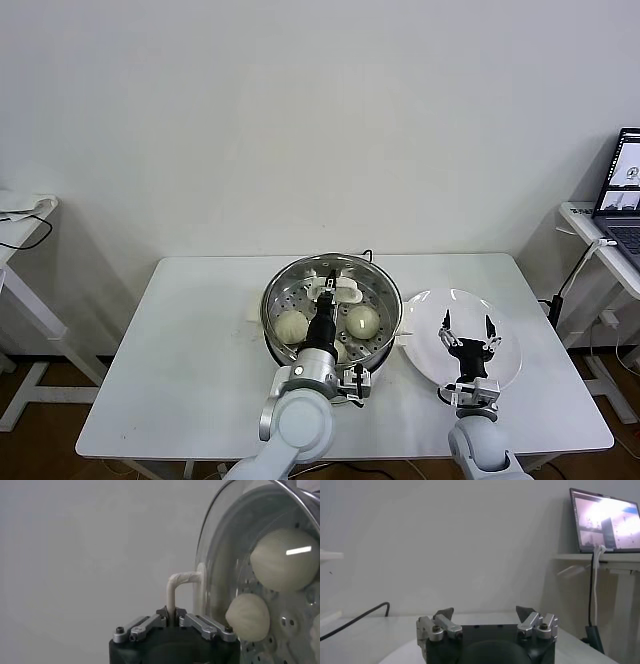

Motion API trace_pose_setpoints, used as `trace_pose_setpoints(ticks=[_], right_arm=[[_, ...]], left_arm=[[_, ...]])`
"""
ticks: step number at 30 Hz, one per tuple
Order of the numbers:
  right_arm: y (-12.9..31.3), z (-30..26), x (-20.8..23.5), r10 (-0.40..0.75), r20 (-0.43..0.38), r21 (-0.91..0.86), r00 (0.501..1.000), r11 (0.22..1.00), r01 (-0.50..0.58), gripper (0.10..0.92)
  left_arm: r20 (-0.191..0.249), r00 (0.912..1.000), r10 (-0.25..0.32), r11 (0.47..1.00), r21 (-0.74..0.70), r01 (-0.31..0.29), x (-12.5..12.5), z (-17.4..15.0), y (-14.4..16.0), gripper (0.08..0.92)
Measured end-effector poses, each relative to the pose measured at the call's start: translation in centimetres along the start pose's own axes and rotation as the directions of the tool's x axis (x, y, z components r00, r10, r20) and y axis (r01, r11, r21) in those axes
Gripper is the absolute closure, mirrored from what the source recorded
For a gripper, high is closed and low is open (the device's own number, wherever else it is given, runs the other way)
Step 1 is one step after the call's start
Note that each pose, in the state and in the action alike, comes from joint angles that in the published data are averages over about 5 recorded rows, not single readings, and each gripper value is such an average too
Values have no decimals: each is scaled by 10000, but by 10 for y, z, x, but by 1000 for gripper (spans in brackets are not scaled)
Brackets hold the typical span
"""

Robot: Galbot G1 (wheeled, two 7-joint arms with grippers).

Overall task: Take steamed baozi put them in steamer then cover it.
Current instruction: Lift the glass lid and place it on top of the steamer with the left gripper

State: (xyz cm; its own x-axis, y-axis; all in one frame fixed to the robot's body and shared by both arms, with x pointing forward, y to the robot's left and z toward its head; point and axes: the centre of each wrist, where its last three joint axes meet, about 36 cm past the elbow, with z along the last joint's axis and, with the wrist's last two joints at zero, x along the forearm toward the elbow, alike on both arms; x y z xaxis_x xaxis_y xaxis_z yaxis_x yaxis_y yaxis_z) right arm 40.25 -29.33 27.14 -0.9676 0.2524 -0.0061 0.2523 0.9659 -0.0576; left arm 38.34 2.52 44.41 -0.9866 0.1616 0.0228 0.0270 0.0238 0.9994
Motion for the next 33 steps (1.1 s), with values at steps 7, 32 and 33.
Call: trace_pose_setpoints(ticks=[7, 32, 33], right_arm=[[1, 0, 0, -20, -7, -18, 10000, 10000, 20, 200], [4, 1, 1, -114, -36, -43, 9999, 9999, 114, 200], [4, 1, 1, -118, -38, -44, 9999, 9999, 118, 200]], left_arm=[[-114, 9999, 57, 9998, -187, -59, -2, 1, -5, 804], [-271, 9995, 156, 9993, -329, -165, -3, 7, -13, 566], [-272, 9995, 140, 9994, -321, -149, -2, 8, -12, 532]])
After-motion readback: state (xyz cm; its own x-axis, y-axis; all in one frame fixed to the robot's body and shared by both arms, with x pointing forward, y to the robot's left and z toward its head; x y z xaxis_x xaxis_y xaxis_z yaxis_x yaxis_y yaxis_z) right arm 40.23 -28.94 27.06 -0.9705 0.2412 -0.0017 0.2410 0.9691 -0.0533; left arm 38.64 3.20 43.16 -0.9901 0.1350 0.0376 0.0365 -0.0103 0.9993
